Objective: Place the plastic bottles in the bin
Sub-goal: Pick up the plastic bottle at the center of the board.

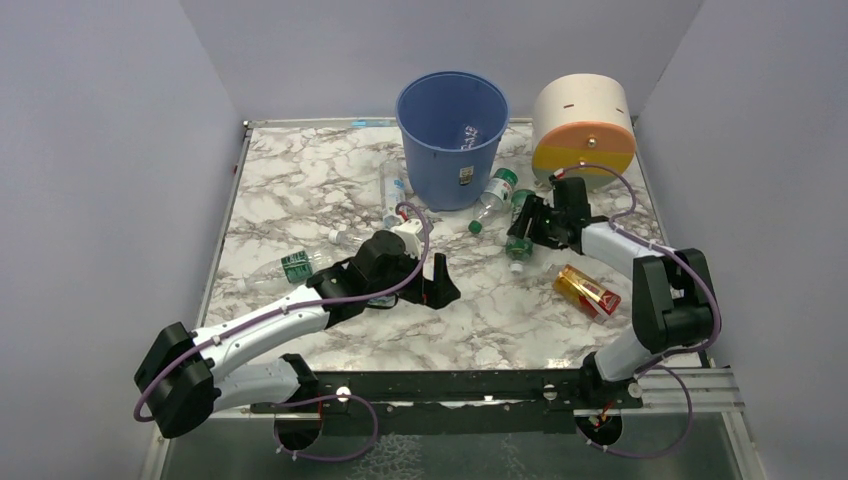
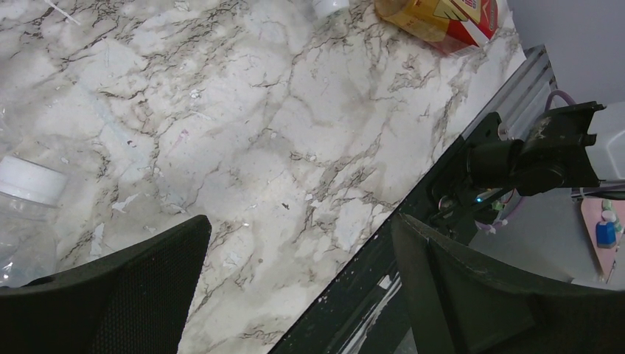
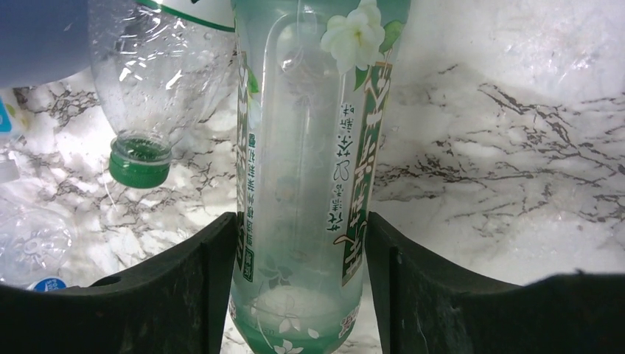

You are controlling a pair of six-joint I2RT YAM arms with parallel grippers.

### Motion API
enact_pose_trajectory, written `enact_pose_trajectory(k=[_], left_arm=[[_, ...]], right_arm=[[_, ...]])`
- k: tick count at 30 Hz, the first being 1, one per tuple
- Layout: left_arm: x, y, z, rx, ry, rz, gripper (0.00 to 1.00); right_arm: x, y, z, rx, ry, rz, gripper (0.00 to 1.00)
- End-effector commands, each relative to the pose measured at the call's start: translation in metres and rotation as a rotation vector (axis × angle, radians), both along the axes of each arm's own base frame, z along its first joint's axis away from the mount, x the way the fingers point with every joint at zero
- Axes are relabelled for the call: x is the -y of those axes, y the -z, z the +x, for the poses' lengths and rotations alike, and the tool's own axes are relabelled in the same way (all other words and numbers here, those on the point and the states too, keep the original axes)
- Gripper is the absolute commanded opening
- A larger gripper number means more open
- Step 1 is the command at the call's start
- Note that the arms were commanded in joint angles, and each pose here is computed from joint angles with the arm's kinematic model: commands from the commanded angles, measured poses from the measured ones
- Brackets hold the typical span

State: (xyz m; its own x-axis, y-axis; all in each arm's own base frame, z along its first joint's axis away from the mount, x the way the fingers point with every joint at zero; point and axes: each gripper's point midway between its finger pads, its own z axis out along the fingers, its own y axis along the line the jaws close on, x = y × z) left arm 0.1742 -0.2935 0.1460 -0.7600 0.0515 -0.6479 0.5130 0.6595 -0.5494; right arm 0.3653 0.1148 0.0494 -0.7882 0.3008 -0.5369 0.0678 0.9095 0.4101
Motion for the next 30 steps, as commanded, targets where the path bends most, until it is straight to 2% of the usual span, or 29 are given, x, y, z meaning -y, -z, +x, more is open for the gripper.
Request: enact_pose_trajectory(k=[1,20,30], left_arm=[[0.009,-0.02,0.008,0.033,-0.014,-0.049,0.99],[0.011,-0.015,0.01,0.022,-0.037,-0.074,0.99],[0.018,-0.015,0.012,0.023,-0.029,-0.092,0.99]], right_arm=[[0.0,-0.017,-0.004,0.058,-0.013,-0.003,0.52],[-0.004,-0.072,-0.073,0.137,-0.068,0.091,0.52],[-0.021,-0.084,-0.119,0.139,-0.151,0.22,0.52]])
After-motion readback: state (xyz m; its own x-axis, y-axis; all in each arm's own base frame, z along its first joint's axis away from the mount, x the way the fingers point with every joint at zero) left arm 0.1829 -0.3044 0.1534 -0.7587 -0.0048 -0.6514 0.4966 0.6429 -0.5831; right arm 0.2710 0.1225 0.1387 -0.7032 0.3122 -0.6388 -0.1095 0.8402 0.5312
